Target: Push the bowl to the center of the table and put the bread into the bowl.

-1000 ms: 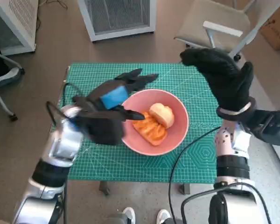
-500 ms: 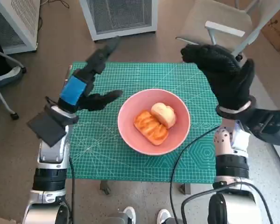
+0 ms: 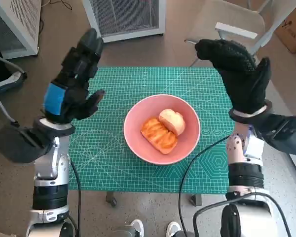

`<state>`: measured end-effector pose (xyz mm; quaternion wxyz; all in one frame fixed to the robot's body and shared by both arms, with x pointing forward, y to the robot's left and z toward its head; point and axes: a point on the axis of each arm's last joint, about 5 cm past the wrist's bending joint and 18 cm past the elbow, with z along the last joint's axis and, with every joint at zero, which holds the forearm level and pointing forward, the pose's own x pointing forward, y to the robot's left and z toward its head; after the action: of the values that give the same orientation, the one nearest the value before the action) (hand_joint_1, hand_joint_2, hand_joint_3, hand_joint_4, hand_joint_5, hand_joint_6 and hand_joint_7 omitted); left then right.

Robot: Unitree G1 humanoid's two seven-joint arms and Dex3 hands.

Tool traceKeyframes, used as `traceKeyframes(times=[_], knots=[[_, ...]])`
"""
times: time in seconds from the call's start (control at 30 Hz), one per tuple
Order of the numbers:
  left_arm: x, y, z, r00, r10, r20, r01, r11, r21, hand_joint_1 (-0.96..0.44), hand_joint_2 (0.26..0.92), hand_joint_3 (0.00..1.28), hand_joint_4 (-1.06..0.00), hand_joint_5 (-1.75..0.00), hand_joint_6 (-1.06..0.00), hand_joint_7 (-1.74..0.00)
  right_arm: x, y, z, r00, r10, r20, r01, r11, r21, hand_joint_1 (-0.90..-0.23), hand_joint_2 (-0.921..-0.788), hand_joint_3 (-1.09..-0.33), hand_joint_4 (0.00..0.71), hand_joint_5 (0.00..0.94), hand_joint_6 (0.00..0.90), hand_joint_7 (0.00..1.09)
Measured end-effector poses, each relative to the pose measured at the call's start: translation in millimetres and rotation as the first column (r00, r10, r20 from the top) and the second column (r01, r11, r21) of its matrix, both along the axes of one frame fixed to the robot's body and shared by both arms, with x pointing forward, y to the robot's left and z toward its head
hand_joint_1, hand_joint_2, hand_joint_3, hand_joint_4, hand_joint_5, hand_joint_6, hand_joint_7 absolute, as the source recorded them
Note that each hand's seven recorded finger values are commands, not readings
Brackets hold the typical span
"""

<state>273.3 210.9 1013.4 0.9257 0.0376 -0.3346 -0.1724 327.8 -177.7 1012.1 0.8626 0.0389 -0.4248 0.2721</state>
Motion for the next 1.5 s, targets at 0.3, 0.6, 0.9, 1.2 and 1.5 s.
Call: traceKeyframes(times=[0.3, 0.6, 0.9, 1.2, 1.5], knots=[[-3.1, 2.7, 0.6, 1.000, 0.002, 0.009, -0.002, 1.000, 0.011, -0.68, 0.921, 0.45, -0.02, 0.00, -0.14, -0.02, 0.1, 0.0, 0.8, 1.000, -0.012, 0.001, 0.012, 1.000, 0.007, -0.649, -0.921, -0.658, 0.155, 0.000, 0.058, 0.48], [-3.2, 3.7, 0.7, 1.000, -0.004, 0.010, 0.004, 1.000, 0.010, -0.67, 0.921, 0.45, -0.02, 0.00, -0.15, -0.04, 0.3, 0.1, 1.8, 1.000, -0.013, 0.002, 0.013, 1.000, 0.002, -0.641, -0.921, -0.658, 0.153, 0.000, 0.066, 0.47], [-3.0, 4.0, 0.0, 1.000, -0.005, 0.006, 0.005, 1.000, 0.011, -0.67, 0.921, 0.45, -0.02, 0.00, -0.14, -0.05, -0.2, -2.1, 3.2, 1.000, -0.028, 0.012, 0.028, 1.000, -0.005, -0.630, -0.921, -0.663, 0.152, 0.000, 0.070, 0.46], [-2.6, 4.0, -0.7, 1.000, -0.013, 0.000, 0.013, 1.000, 0.010, -0.67, 0.921, 0.45, -0.02, 0.00, -0.13, -0.06, -0.4, -4.2, 4.6, 0.999, -0.035, 0.019, 0.035, 0.999, -0.016, -0.636, -0.921, -0.667, 0.153, 0.000, 0.072, 0.46], [-1.5, 2.7, -3.2, 1.000, -0.018, -0.011, 0.018, 1.000, -0.001, -0.67, 0.921, 0.43, -0.04, -0.01, -0.13, -0.08, -0.3, -3.8, 4.8, 0.999, -0.034, 0.018, 0.034, 0.999, -0.024, -0.646, -0.921, -0.665, 0.157, 0.003, 0.077, 0.45]])
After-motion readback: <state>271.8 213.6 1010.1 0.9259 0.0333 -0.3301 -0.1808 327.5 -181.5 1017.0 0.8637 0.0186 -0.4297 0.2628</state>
